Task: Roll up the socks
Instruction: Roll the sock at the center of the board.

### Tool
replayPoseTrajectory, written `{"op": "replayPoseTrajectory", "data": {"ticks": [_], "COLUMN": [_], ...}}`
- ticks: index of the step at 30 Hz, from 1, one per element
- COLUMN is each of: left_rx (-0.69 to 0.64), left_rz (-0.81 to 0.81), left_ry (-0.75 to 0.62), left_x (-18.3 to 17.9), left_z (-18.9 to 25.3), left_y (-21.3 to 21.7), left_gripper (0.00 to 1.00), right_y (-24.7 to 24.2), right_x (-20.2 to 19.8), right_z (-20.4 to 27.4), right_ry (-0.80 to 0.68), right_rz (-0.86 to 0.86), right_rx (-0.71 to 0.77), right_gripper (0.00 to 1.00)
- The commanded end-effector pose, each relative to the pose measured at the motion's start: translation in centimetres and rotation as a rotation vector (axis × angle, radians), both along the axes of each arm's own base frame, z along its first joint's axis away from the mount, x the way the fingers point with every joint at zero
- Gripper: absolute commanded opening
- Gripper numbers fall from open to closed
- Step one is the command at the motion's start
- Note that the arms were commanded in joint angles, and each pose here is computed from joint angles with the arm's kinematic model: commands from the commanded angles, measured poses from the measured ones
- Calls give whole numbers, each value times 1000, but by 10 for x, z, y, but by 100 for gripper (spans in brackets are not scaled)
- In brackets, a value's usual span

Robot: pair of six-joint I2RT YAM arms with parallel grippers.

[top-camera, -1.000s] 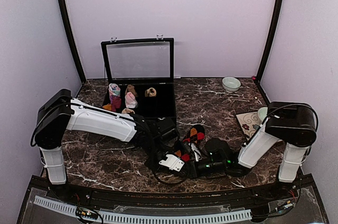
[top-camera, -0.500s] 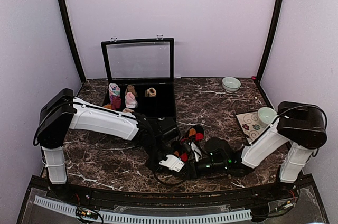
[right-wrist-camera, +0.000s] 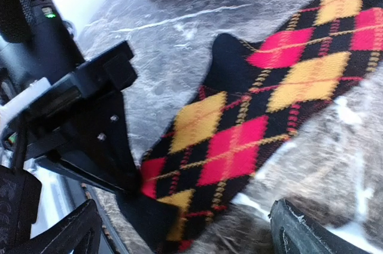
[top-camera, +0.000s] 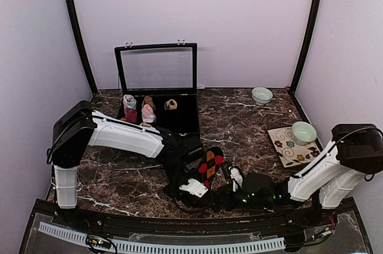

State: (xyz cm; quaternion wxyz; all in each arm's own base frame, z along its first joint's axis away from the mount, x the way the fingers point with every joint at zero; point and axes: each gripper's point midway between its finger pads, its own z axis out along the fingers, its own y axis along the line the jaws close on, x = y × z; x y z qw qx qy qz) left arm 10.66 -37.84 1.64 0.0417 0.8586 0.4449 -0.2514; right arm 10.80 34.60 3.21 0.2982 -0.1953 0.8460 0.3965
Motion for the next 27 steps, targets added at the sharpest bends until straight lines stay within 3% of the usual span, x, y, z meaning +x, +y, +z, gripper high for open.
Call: {"op": "replayPoseTrajectory", "data": {"ticks": [1, 9, 12, 15, 17, 20, 23, 27], "left_rx": [262, 294, 314, 370, 418, 453, 448, 474], "left_rz": [181, 273, 303, 330, 328, 307, 286, 273], "left_ry": [-57, -16, 14, 105, 175, 220, 286, 360], "left_x": [26, 45, 54, 54, 50, 45, 35, 26], "left_z": [-53, -56, -58, -62, -64, -68, -61, -56], "left_y": [40, 36, 33, 32, 34, 35, 34, 35], "left_gripper": [0, 0, 0, 0, 0, 0, 0, 0], "right_y": [-83, -82, -73, -68, -81, -93, -89, -67], "right_x": [-31, -32, -30, -15, 2, 14, 14, -15], "right_z": [-78, -46, -24, 16, 38, 46, 64, 77], "right_ry": [46, -48, -159, -311, -328, -289, -358, -512], "right_rz": [58, 71, 65, -42, -199, -273, -220, 51], "right_rx": [-468, -415, -442, -422, -346, -218, -168, -118], "right_gripper": [99, 99, 99, 100, 100, 100, 100, 100]}}
